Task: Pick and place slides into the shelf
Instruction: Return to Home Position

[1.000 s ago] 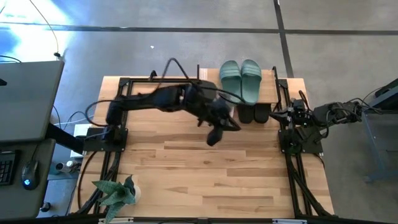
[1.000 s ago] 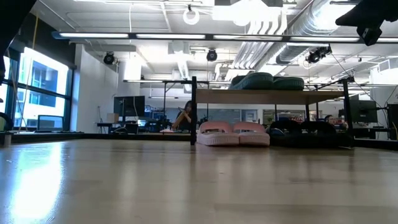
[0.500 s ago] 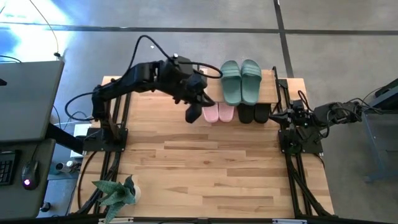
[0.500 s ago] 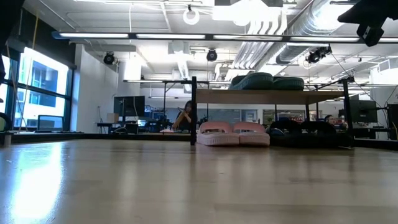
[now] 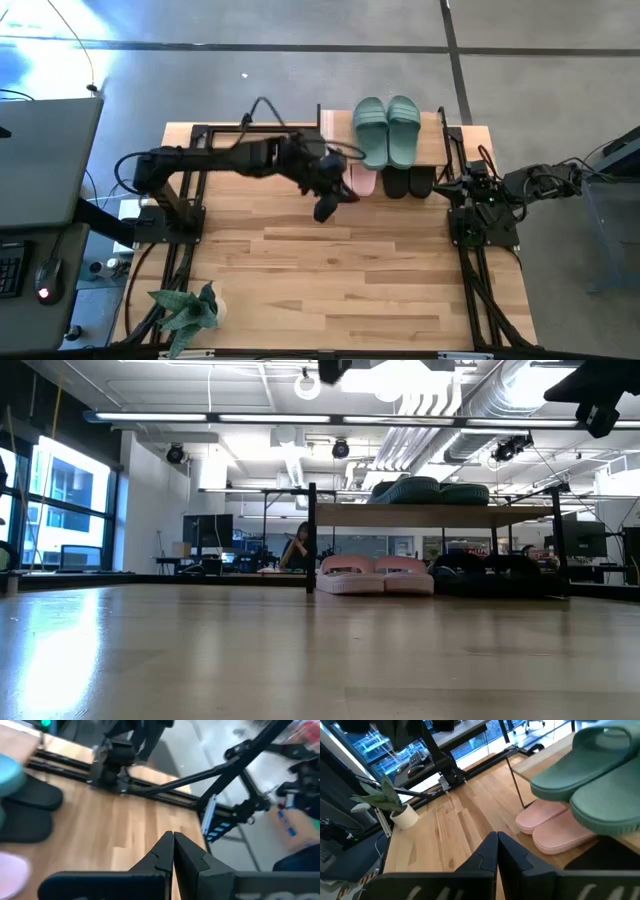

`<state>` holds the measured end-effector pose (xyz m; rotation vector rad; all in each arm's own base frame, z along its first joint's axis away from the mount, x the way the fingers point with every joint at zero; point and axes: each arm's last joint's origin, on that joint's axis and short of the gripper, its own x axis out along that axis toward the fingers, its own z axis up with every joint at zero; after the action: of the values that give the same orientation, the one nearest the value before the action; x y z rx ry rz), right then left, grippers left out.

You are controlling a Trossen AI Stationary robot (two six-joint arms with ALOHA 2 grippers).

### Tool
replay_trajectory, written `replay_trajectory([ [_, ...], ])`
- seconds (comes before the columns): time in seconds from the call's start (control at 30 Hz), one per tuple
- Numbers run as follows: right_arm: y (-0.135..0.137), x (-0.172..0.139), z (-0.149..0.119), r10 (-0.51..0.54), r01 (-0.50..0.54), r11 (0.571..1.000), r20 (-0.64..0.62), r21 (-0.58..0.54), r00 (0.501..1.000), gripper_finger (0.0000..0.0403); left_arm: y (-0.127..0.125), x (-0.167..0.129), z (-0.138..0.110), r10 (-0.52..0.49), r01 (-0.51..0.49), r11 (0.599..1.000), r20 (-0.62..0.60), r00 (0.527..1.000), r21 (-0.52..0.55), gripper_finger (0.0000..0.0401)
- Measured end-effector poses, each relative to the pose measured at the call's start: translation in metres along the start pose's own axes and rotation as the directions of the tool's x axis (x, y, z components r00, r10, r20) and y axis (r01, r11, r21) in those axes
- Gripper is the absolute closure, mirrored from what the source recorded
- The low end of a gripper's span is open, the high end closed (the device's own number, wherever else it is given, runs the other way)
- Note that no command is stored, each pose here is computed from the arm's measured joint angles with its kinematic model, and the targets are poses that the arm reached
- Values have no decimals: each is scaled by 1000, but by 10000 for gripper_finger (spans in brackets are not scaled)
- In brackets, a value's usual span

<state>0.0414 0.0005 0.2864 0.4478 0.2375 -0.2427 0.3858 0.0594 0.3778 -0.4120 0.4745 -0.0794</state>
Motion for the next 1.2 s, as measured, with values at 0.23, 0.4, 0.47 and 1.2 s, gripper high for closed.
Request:
replay_trajectory([
  [0.23,0,0,-1,4,-4,997,-9,73,1000,403,6,-23,-46,-66,77,996,182,981,-50,401],
  [0.4,11,-2,15,130,-138,988,119,63,984,403,-8,-69,-48,-61,63,998,324,944,5,401],
  [0.47,15,-4,23,172,-179,984,199,18,965,403,-15,-89,-45,-36,25,999,367,930,33,401],
  [1.2,13,5,14,169,-185,983,334,15,927,403,-24,-205,-131,3,-7,1000,662,750,3,401],
])
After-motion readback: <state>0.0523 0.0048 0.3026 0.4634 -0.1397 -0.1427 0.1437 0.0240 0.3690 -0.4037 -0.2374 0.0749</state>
